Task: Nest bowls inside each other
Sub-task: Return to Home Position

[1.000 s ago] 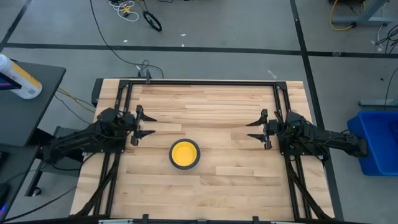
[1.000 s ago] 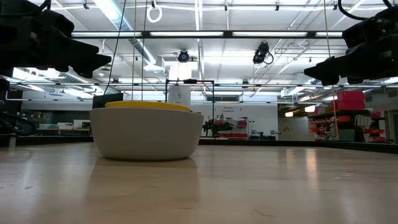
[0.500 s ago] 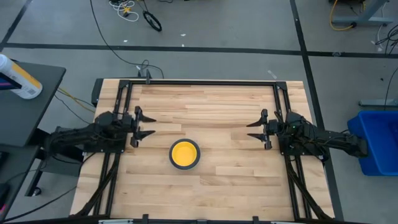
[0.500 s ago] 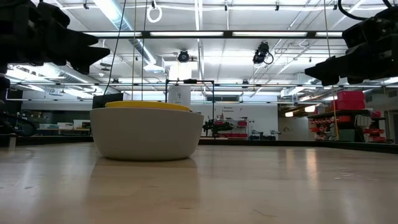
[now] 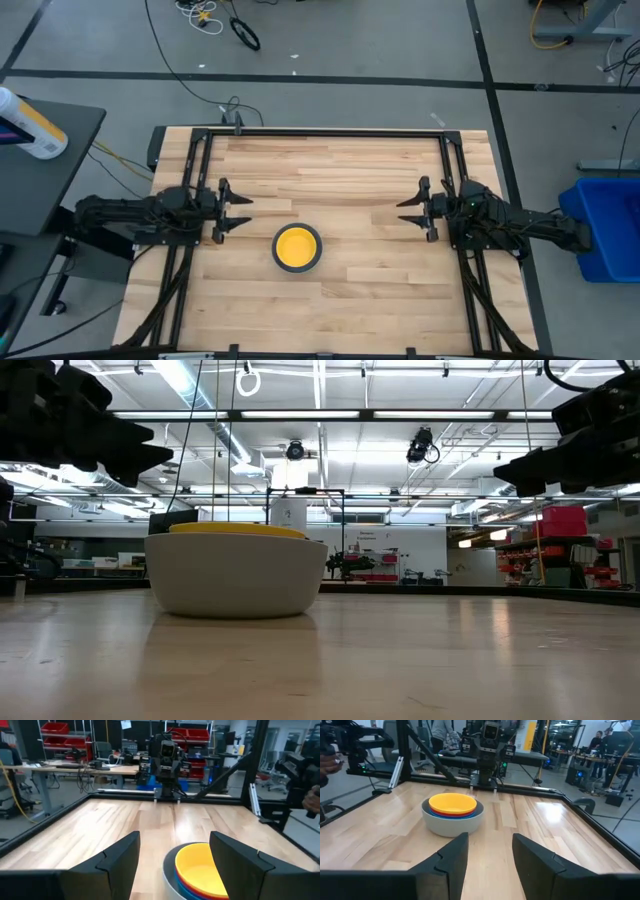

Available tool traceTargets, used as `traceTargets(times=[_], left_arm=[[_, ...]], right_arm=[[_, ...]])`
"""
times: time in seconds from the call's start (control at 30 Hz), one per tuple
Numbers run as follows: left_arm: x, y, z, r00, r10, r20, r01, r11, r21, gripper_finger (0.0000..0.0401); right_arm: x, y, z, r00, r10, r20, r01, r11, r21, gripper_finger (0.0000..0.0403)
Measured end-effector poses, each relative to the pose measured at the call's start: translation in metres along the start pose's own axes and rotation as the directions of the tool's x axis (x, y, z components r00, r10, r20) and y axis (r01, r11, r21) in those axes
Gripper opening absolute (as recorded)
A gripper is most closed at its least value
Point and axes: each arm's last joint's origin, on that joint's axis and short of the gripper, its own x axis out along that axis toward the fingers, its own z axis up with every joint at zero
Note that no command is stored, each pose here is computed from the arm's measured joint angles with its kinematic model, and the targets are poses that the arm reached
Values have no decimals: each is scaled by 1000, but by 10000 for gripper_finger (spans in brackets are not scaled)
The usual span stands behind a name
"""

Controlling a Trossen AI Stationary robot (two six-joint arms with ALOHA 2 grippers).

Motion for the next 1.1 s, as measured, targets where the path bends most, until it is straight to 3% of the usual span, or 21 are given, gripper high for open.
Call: traceTargets(times=[0.47,0.73,0.83,1.0,1.1], left_arm=[[0,0,-1,1000,-1,-8,1,1000,-6,247],[1,0,-2,1000,2,-17,-2,1000,5,247],[2,0,-3,999,5,-35,-4,1000,5,247],[3,1,-5,998,20,-63,-20,1000,-1,247],[4,1,-5,998,26,-63,-26,1000,-6,247]], right_arm=[[0,0,0,1000,17,3,-17,1000,7,149],[0,4,2,991,132,30,-132,991,-10,159],[0,3,3,993,111,37,-110,993,-30,164],[0,-3,7,995,-72,66,72,997,7,173],[-1,-4,10,988,-121,91,121,993,7,179]])
